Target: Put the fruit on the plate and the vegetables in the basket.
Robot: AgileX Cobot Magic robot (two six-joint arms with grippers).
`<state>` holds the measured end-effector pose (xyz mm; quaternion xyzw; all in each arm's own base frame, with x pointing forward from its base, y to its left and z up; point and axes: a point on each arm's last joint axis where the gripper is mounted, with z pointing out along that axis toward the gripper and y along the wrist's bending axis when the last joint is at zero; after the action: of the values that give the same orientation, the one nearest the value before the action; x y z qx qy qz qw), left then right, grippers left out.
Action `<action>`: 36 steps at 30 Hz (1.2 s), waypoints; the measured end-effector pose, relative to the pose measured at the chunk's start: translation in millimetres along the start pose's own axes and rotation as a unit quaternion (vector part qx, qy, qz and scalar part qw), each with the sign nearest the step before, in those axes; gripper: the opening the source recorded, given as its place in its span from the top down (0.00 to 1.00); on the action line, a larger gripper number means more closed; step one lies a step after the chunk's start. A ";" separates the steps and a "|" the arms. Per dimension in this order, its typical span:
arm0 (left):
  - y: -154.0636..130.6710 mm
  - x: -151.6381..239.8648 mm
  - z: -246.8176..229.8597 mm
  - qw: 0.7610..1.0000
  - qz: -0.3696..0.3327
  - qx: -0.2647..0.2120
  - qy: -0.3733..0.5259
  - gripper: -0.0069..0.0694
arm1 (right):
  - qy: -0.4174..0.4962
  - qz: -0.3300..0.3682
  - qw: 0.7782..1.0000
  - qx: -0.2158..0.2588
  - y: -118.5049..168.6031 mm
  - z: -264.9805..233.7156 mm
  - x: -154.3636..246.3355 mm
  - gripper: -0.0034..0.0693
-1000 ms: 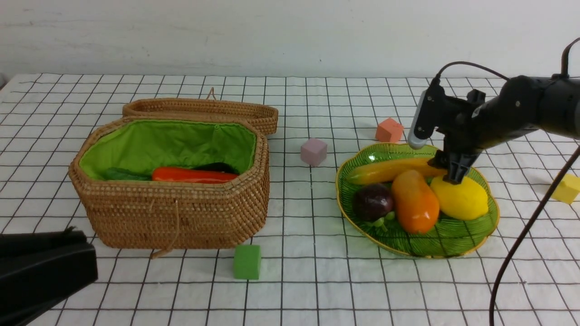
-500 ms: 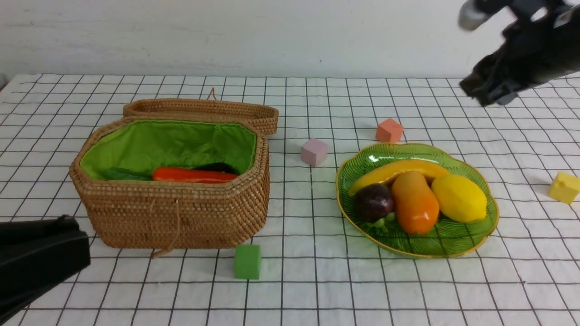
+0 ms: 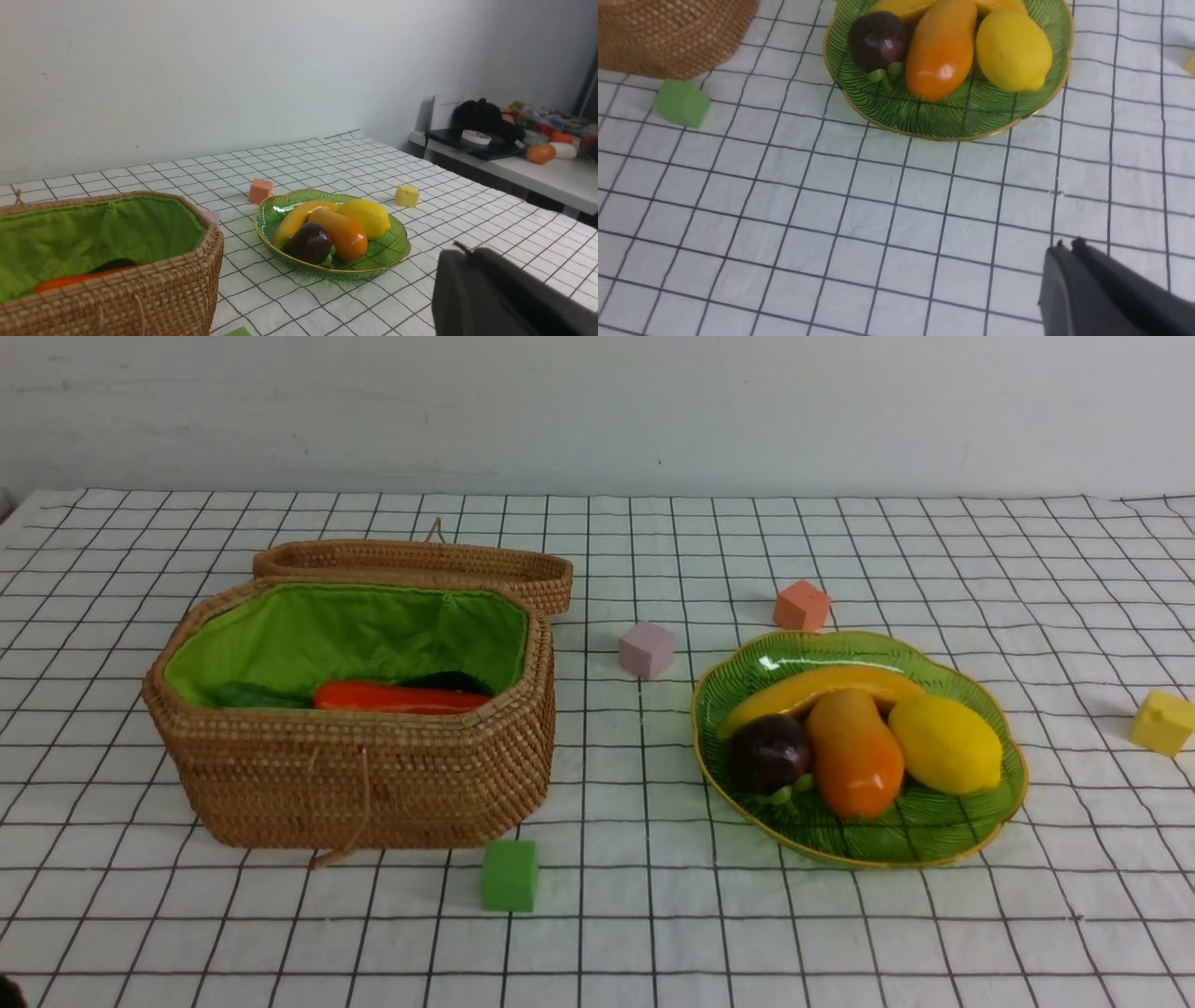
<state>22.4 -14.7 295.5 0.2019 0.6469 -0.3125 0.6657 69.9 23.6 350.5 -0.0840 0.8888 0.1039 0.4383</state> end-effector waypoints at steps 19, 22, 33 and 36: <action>8.9 70.0 14.3 0.994 -0.001 -0.018 0.103 0.93 | -0.087 0.087 0.992 -0.005 -1.5 -3.1 35.9 0.90; 10.2 73.7 13.4 0.992 0.000 -0.025 0.124 0.93 | -0.086 0.087 0.992 -0.005 -1.5 -2.9 36.0 0.90; 13.1 82.0 10.8 0.985 0.001 -0.041 0.170 0.93 | -0.235 0.052 0.968 0.075 -23.0 39.3 80.9 0.96; 13.5 83.0 10.4 0.983 0.001 -0.043 0.176 0.93 | -0.236 0.036 0.967 0.090 -29.7 65.4 120.8 0.96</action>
<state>36.5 -24.7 212.5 0.2252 0.7665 -0.2431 0.5501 54.2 4.8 212.1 0.0151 0.7682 0.0557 0.6376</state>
